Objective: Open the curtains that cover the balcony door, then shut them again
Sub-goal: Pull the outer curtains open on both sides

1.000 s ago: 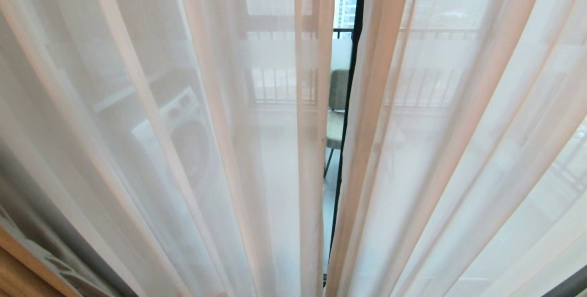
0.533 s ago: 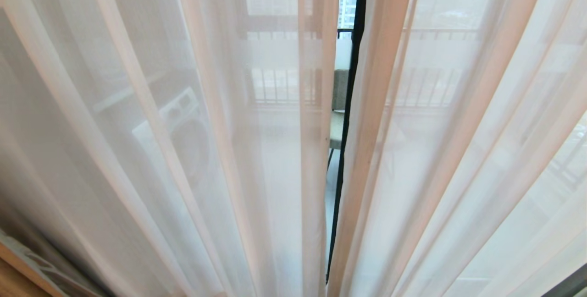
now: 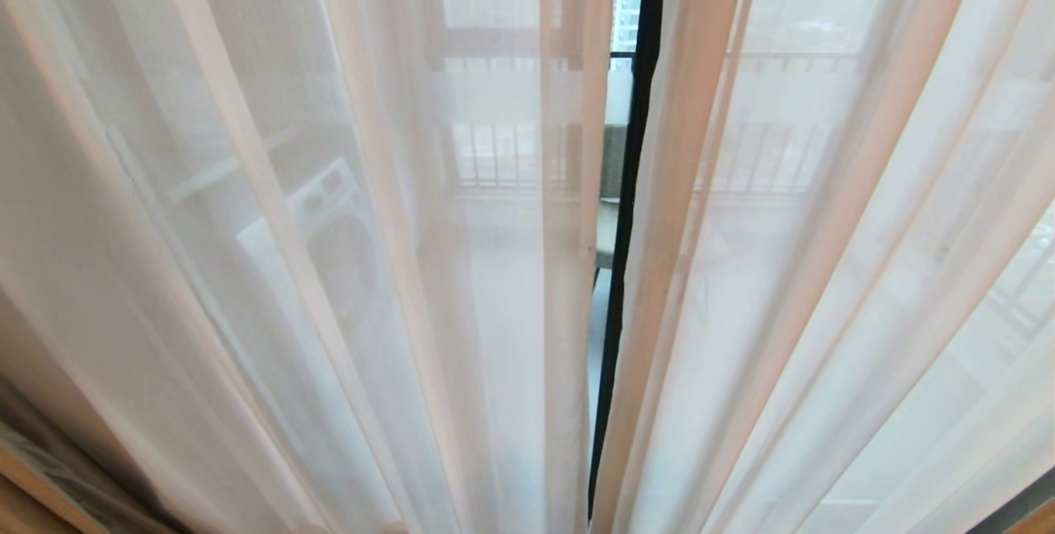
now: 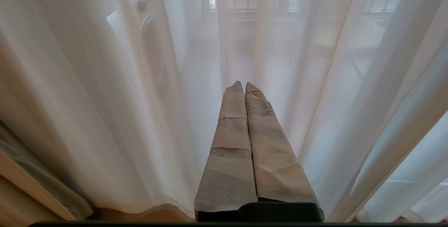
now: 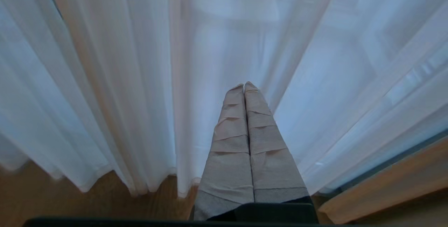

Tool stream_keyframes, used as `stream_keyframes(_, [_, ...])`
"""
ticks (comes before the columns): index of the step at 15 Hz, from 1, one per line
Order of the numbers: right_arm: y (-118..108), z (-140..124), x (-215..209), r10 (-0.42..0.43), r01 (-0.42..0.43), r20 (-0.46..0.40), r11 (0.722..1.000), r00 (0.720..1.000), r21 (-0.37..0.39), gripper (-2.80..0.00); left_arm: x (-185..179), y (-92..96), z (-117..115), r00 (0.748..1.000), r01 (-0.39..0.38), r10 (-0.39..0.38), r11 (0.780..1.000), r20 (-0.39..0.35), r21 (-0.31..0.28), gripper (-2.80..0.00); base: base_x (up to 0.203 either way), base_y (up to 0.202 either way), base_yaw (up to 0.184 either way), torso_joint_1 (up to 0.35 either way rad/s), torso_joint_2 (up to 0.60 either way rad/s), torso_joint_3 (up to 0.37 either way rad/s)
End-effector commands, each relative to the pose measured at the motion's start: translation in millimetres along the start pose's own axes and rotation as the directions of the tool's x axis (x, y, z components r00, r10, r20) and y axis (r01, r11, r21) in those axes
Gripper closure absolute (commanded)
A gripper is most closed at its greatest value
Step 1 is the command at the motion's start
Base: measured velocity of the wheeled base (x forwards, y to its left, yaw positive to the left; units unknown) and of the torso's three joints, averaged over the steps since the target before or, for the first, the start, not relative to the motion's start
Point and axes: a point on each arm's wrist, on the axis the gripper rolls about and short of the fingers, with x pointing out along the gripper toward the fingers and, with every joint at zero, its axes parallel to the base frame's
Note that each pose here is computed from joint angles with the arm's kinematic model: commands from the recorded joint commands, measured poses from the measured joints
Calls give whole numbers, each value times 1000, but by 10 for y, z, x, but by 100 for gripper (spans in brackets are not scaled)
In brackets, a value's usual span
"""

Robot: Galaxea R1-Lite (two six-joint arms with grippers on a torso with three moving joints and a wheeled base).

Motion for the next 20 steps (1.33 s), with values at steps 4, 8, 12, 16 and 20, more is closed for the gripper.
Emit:
stream_keyframes(4, [17,-114,-144,0,-15,125,993,992,118,0,0,0,0,1000,-1,1,1000,0,1,0,0,0,0,0,0,0])
stream_keyframes(8, [17,-115,-144,-3,-18,125,986,992,164,0,0,0,0,1000,-1,1,1000,0,1,0,0,0,0,0,0,0])
stream_keyframes(12, [17,-115,-144,-2,-18,124,986,992,164,0,0,0,0,1000,-1,1,1000,0,1,0,0,0,0,0,0,0])
stream_keyframes(16, [17,-115,-144,-2,-18,124,986,992,164,0,0,0,0,1000,-1,1,1000,0,1,0,0,0,0,0,0,0])
stream_keyframes(20, [18,-115,-144,-7,-14,124,986,992,166,0,0,0,0,1000,-1,1,1000,0,1,0,0,0,0,0,0,0])
